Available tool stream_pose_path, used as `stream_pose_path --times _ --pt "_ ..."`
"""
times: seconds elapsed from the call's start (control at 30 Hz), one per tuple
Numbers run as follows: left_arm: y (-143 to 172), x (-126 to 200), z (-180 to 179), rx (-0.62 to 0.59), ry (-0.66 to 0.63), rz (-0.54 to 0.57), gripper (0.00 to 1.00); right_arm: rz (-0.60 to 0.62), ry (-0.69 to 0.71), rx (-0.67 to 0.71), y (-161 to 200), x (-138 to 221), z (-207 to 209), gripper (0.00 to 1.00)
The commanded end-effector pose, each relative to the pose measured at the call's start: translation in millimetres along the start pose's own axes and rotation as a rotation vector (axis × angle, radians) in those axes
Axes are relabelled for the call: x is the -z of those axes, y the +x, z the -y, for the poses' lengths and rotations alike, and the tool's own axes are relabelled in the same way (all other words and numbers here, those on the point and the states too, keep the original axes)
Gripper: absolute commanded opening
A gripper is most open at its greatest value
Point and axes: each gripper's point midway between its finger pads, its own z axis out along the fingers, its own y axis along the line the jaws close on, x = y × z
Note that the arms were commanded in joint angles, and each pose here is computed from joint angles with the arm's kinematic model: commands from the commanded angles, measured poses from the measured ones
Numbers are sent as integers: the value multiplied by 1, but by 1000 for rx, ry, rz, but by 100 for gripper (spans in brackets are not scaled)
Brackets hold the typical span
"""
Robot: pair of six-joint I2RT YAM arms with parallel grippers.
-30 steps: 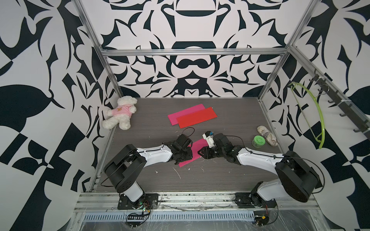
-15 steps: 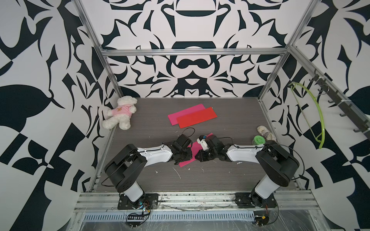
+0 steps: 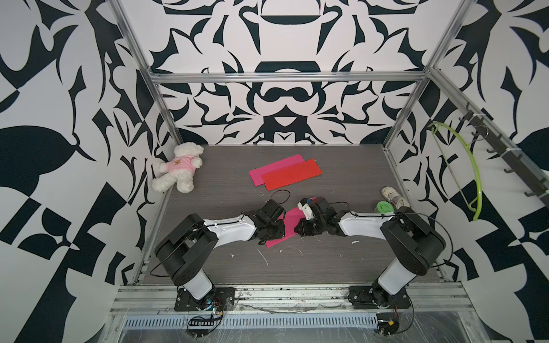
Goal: Fold the rectangular paper in half along the long edge
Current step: Fold the paper at the center of the board.
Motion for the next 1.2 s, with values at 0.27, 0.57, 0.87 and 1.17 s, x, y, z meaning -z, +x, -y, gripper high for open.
stream_pose_path --times 0.27,0.57,0.87,1.17 --pt "36 -5 -53 1 -193 -115 20 -9 210 -134 9 23 73 5" --pt "37 -3 -56 2 -200 -112 20 21 289 -191 -1 45 102 2" --pt "37 -2 -56 -3 -194 -109 20 43 350 -259 -18 63 129 0" --pt "36 -4 -55 -13 -191 -114 20 58 401 -347 -34 73 164 0"
